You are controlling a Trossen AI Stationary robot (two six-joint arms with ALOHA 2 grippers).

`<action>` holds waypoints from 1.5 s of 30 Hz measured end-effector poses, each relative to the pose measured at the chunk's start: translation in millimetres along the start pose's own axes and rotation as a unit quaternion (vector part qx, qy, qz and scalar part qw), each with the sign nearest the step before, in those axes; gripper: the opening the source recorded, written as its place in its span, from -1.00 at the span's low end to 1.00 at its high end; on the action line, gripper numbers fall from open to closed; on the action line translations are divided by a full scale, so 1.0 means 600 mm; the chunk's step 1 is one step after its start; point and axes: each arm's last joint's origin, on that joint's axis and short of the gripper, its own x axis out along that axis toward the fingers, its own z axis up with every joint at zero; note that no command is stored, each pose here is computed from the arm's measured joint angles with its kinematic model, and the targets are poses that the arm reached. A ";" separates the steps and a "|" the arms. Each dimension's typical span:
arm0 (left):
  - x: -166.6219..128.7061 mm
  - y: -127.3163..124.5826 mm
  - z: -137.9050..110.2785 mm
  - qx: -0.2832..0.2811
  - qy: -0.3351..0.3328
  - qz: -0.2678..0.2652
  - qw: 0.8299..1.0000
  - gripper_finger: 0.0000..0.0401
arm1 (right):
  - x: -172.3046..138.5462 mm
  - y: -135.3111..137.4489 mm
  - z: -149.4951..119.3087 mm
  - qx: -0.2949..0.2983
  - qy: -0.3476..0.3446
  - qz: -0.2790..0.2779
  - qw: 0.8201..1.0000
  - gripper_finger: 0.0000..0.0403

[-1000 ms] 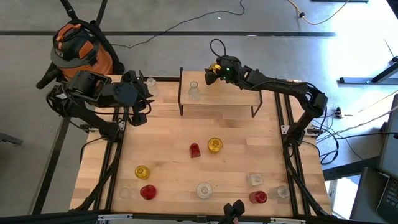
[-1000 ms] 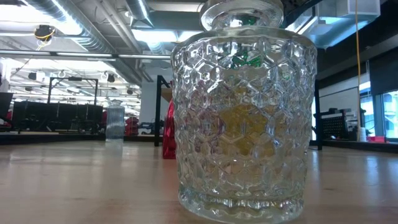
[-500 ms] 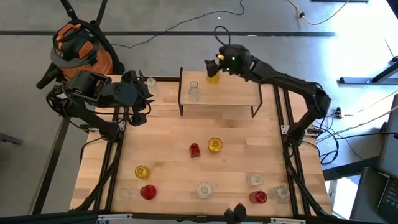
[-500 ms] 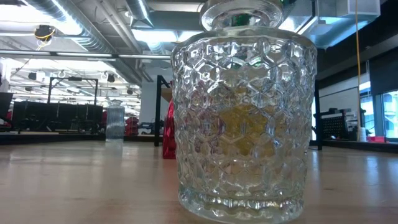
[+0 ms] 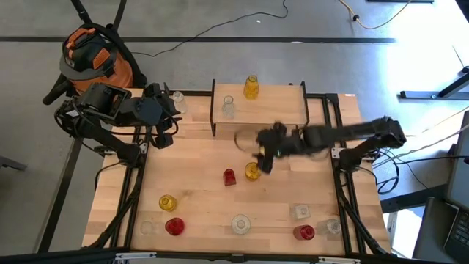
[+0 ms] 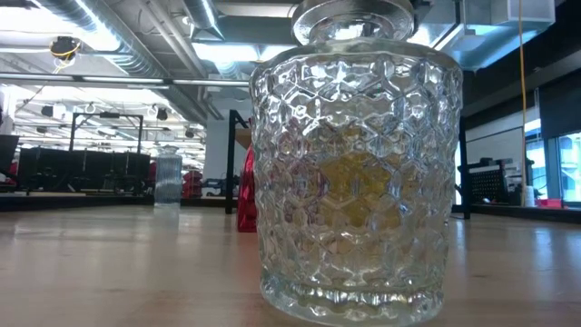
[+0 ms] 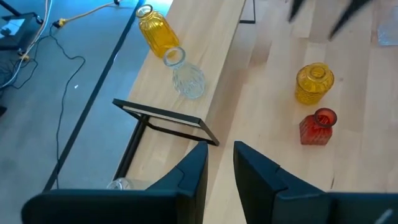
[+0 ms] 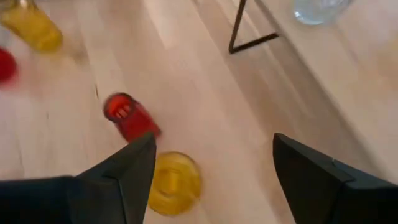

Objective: Sort vases onto shelf
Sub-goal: Put the yellow vase on the shelf aligned with the other yellow vase

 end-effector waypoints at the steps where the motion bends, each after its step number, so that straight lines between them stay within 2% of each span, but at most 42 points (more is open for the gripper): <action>1: 0.000 0.000 0.000 0.001 0.000 0.000 1.000 -0.66 | 0.007 0.014 -0.012 0.017 -0.019 0.004 1.000 0.38; 5: 0.000 0.000 0.000 0.013 0.000 0.000 1.000 -0.66 | 0.039 0.041 -0.053 0.082 -0.063 0.032 0.994 0.38; 10: 0.000 -0.002 0.000 0.014 0.004 -0.015 1.000 -0.66 | 0.069 0.051 -0.121 0.079 -0.060 0.019 0.995 0.38; 15: 0.000 -0.003 0.000 0.023 0.006 -0.025 0.999 -0.66 | 0.082 0.061 -0.169 0.080 -0.067 0.026 0.994 0.38; 22: 0.000 -0.003 0.000 0.023 0.006 -0.025 0.999 -0.66 | 0.107 0.044 -0.185 0.087 -0.076 -0.001 0.993 0.38; 28: 0.000 -0.003 0.000 0.023 0.007 -0.027 0.999 -0.66 | 0.133 0.038 -0.193 0.075 -0.049 0.019 0.996 0.38; 33: 0.000 -0.003 0.000 0.023 0.007 -0.027 0.999 -0.66 | 0.142 0.043 -0.192 0.066 -0.063 0.023 0.996 0.37; 37: 0.000 -0.003 0.000 0.023 0.006 -0.025 0.999 -0.66 | 0.151 0.042 -0.199 0.054 -0.041 0.024 0.997 0.21; 43: 0.003 -0.002 0.001 0.021 0.007 -0.019 1.000 -0.66 | 0.157 0.045 -0.195 0.055 -0.041 0.039 0.997 -0.35; 45: 0.003 -0.001 0.001 0.020 0.007 -0.018 1.000 -0.66 | 0.157 0.046 -0.194 0.058 -0.046 0.041 0.996 -0.36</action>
